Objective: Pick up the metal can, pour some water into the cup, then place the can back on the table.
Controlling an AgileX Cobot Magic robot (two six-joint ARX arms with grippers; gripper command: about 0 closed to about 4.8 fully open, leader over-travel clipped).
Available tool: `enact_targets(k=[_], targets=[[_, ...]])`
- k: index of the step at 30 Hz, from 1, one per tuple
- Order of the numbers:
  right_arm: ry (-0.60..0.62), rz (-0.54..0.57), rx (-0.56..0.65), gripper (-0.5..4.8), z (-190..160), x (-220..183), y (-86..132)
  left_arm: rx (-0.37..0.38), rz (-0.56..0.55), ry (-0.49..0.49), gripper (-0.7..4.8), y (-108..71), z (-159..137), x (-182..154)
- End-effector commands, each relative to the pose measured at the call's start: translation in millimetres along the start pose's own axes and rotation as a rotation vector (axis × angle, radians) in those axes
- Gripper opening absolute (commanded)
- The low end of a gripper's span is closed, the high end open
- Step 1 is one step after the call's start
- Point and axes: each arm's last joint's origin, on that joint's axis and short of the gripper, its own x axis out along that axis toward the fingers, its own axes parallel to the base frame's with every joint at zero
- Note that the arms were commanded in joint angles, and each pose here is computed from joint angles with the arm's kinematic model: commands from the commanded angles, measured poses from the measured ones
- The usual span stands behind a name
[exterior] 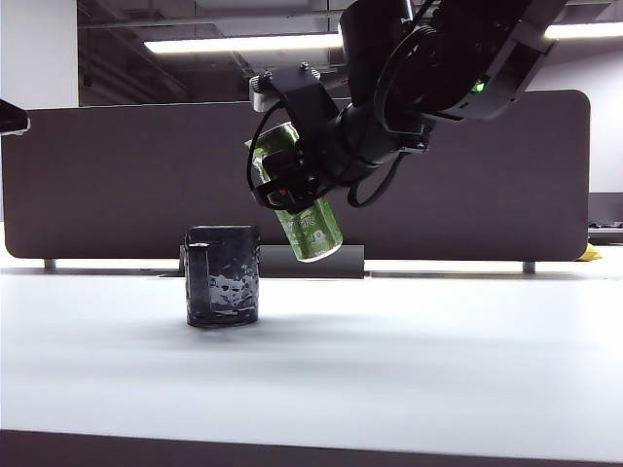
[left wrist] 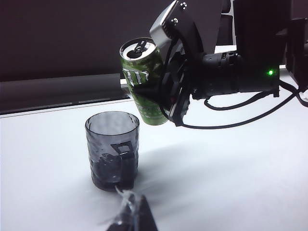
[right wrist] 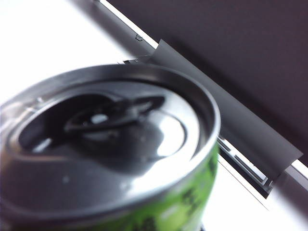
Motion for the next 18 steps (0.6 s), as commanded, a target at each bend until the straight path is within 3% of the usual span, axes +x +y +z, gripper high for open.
enact_targets(k=[1,18], targets=[[-0.068,-0.016,-0.025,2.11,11.1,-1.2,-3.7,-0.002,0.002,-0.012,-0.05,0.2,1.3,0.0],[-0.08,0.039,-0.103,2.11,9.3,-0.1,-1.0,-0.002,0.002,-0.012,-0.05,0.2,1.3,0.0]])
